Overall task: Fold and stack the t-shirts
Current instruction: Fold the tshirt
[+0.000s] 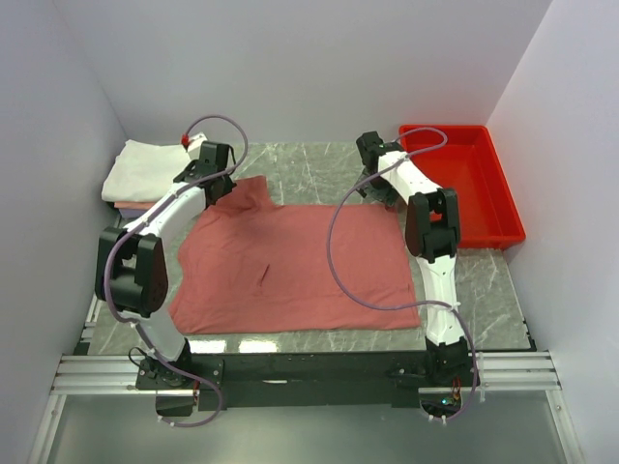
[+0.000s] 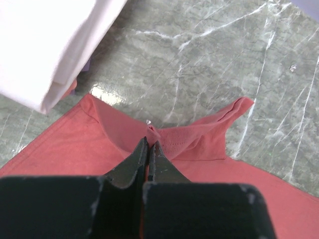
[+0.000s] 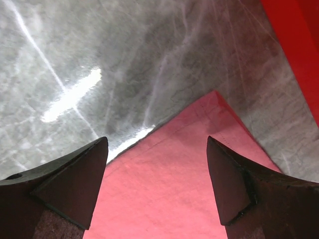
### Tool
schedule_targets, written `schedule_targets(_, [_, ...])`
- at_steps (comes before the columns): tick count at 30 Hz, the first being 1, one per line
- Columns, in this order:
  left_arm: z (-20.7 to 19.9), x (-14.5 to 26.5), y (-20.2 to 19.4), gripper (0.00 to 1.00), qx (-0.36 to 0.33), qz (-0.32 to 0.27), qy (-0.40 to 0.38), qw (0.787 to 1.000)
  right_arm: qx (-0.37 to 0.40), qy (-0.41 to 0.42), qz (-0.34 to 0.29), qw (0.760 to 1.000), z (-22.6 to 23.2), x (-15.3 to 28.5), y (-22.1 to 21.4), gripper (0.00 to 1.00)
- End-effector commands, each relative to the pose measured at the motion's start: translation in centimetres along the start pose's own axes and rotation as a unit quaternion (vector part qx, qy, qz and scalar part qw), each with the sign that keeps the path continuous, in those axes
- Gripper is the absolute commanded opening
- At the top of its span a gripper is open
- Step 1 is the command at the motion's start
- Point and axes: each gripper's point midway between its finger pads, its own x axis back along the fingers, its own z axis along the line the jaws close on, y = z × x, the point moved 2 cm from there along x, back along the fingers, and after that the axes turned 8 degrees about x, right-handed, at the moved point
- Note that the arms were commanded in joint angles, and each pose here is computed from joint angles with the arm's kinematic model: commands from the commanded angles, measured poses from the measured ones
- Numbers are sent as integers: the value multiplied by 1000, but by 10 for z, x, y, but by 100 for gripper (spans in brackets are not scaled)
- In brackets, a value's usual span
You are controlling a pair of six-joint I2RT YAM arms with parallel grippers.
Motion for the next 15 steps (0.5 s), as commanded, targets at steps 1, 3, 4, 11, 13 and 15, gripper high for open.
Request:
schedule_targets(1, [-7,16,12,0,20,-18,-22,999,-6,-33,5,999,-16,-6,-7,85])
schedule_targets(3, [-7,18,13,0,24,-20,-24,999,-8,-32,2,999,-18,-2,-7,84])
schedule_targets(4, [-6,20,12,0,25,-20,-26,999,-7,-34,5,999,-20,-2,-10,83])
schedule_targets(11, [-6,26,14,0,26,-24,-32,999,0,-43,19,999,-25,-1,-18,70])
schedule_targets(13, [-5,26,14,1,27,-25,-31,999,0,-41,18,999,-26,-1,-20,64])
schedule_targets(15, [-4,27,14,0,27,-25,-31,999,-1,-40,16,999,-25,-1,-19,58])
